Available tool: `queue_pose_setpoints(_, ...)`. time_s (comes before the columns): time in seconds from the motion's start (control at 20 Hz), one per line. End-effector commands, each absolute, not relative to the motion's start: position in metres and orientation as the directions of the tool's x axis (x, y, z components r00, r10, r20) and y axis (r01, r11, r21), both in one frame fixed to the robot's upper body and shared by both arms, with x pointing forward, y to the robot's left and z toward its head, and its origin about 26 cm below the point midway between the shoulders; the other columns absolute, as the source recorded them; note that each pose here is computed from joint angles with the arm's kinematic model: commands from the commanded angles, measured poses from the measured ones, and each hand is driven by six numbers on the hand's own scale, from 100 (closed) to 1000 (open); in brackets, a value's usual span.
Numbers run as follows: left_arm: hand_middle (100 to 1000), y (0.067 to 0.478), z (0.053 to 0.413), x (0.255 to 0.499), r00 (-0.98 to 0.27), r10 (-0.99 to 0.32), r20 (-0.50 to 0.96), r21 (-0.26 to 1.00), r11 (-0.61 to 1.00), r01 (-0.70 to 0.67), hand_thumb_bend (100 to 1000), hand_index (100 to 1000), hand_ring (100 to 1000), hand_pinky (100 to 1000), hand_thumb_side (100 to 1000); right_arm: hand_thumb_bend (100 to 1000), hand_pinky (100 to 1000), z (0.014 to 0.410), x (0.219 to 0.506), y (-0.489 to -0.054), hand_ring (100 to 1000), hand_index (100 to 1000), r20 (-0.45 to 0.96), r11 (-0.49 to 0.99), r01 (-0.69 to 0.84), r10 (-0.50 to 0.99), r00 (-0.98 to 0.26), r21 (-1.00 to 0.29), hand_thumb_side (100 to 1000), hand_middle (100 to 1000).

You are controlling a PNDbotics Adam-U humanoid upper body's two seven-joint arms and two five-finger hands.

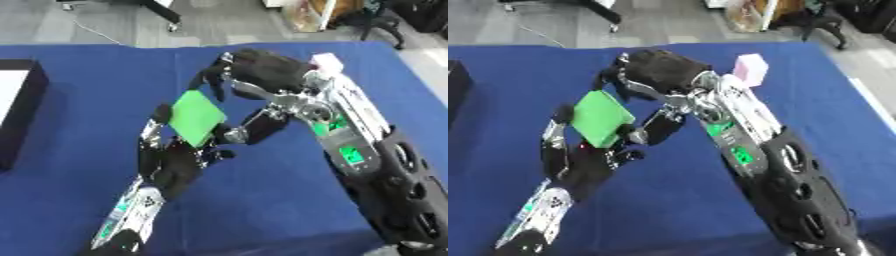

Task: Pick up the objects with one hand, pass them to the other hand, and then place them into the box on the other side of the table.

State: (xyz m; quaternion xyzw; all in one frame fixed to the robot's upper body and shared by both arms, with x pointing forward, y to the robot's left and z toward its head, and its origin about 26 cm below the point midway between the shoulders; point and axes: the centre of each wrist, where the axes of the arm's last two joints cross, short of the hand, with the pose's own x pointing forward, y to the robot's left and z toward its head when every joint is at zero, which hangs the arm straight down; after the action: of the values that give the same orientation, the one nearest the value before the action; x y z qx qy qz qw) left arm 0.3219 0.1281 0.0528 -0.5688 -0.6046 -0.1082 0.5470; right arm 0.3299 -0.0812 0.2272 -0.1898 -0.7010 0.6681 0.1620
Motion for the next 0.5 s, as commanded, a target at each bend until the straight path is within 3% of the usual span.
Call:
queue_pose_setpoints(0.05, 664, 0.1171, 0.074, 0.3227, 0.204, 0.594, 0.778, -0.444, 0.291, 0.847, 401, 747, 704, 689, 692, 148, 726, 0.2236, 0.3396, -0.0887, 694, 442, -0.034, 0.001, 0.041, 0.522, -0.852, -0.999, 100, 440)
queue_pose_setpoints(0.5, 568, 0.1162, 0.0753, 0.3236, 0.197, 0.604, 0.772, -0.455, 0.309, 0.836, 277, 689, 612, 739, 659, 167, 725, 0.222, 0.3409, -0.0872, 697, 443, -0.013, 0.019, 0.026, 0.514, -0.858, -0.999, 105, 444)
